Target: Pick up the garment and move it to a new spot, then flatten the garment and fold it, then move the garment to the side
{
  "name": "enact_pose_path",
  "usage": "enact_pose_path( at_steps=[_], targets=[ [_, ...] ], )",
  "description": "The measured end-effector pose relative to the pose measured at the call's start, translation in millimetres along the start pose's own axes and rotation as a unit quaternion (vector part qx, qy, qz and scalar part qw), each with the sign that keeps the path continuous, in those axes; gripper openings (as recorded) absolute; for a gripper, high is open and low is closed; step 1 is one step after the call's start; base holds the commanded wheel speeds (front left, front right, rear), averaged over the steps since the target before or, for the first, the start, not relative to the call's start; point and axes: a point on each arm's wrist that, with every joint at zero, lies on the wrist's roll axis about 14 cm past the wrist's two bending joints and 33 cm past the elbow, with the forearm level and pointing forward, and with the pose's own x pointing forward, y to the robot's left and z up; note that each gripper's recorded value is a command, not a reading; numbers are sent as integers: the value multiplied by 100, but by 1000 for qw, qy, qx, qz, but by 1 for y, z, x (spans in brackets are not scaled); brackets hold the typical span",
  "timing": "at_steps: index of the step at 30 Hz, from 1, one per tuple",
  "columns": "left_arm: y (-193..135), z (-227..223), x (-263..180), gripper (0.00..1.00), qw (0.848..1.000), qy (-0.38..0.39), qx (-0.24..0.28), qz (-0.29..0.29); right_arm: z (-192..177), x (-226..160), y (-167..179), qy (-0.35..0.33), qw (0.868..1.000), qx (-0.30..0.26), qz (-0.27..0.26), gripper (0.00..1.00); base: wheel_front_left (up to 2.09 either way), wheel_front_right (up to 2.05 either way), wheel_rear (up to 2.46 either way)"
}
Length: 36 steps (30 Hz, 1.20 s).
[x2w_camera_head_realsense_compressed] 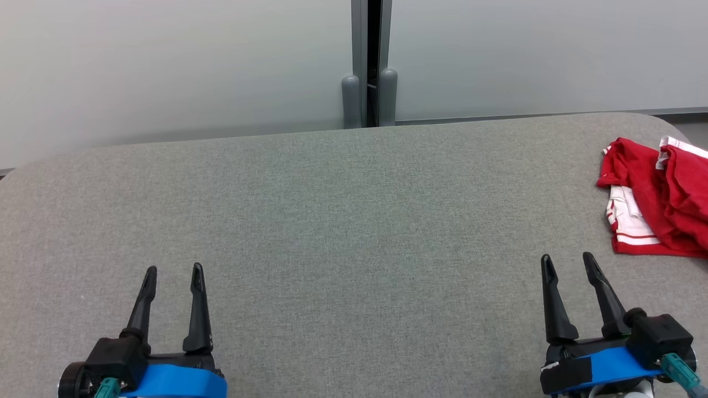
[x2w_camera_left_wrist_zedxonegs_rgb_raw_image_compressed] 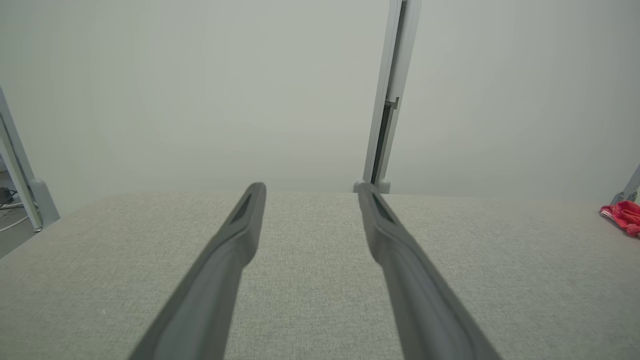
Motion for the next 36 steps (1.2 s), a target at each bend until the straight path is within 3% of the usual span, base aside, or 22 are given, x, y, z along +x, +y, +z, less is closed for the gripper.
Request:
enact_pose_path(
  at_steps=[1, 7, 18, 36],
  targets=[
    [0, -1, 0, 0, 1000, 1, 0, 0, -1, 0, 0, 1, 1000, 0, 0, 0, 0, 0, 0],
    [3, -26, -11, 0, 999, 43, -9, 10, -20, -8, -2, 34, 999, 12, -7, 0, 0, 0, 0],
    [14, -32, -14, 0, 991, 67, -111, 40, -24, -8, -10, 44, 992, 114, -38, 0, 0, 0, 0],
    [25, -37, -16, 0, 961, 84, -255, 71, -27, -6, -18, 48, 962, 259, -72, 0, 0, 0, 0]
  ],
)
